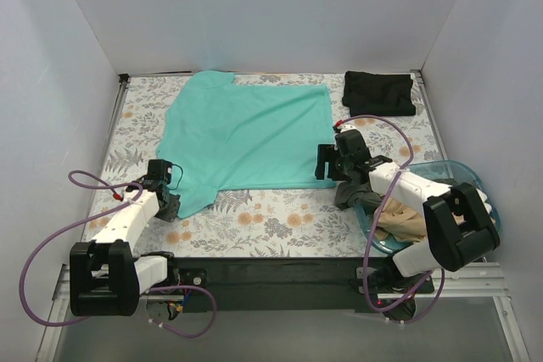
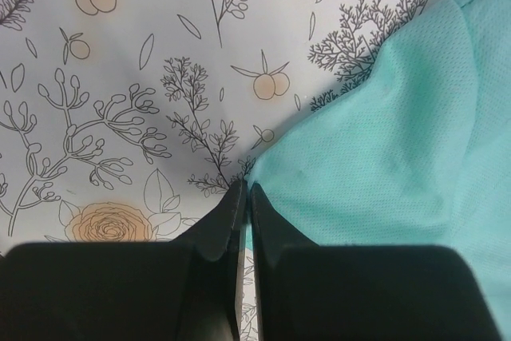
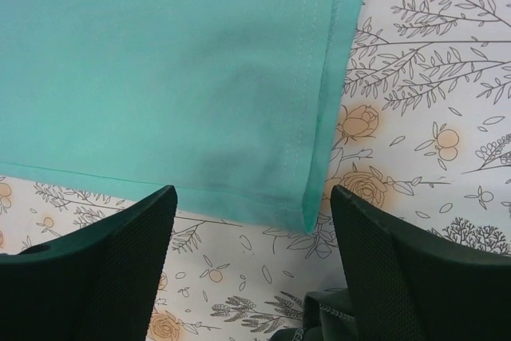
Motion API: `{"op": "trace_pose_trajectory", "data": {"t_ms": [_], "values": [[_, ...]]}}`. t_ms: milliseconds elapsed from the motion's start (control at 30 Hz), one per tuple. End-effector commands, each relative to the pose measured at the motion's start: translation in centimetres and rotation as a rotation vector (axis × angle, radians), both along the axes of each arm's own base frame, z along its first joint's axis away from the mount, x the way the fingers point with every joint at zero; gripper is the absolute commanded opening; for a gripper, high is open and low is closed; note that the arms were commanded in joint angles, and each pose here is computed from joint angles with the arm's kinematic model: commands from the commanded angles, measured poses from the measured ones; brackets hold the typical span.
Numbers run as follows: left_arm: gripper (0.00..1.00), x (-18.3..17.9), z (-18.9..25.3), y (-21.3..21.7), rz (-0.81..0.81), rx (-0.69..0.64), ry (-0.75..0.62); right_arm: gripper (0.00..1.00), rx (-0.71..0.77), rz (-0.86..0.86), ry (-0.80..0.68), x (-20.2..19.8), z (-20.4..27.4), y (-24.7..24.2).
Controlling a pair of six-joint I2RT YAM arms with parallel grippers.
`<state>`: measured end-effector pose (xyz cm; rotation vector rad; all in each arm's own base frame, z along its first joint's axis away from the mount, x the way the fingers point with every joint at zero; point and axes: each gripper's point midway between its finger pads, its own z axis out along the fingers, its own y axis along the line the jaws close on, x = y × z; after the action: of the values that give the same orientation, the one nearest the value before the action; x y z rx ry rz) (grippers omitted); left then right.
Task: Fold and stack the t-shirts
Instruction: Flatten the tshirt out
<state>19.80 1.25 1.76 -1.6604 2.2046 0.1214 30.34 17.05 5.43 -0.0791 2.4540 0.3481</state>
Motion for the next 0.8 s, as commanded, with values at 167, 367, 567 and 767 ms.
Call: {"op": "trace_pose_trajectory", "data": {"t_ms": [167,367,567,767], "values": [[0.00,1.4,0.9,0.3,-0.007,0.017,-0.039,0.77,-0.052,-0.007,0.139,-1.7,-3.0,-1.2],[0.00,1.7,1.2,0.2,-0.008,0.013,-0.057,0.70,-0.101,-0.012,0.171,-1.4,-3.6,-1.8],[0.00,2.1,1.7,0.2,-0.012,0.014,-0.076,0.57,-0.131,-0.035,0.161,-1.0,-3.6,-2.3],[0.00,2.8,2.7,0.2,-0.021,0.013,-0.110,0.32,-0.127,-0.020,0.152,-0.4,-3.3,-1.8]]}}
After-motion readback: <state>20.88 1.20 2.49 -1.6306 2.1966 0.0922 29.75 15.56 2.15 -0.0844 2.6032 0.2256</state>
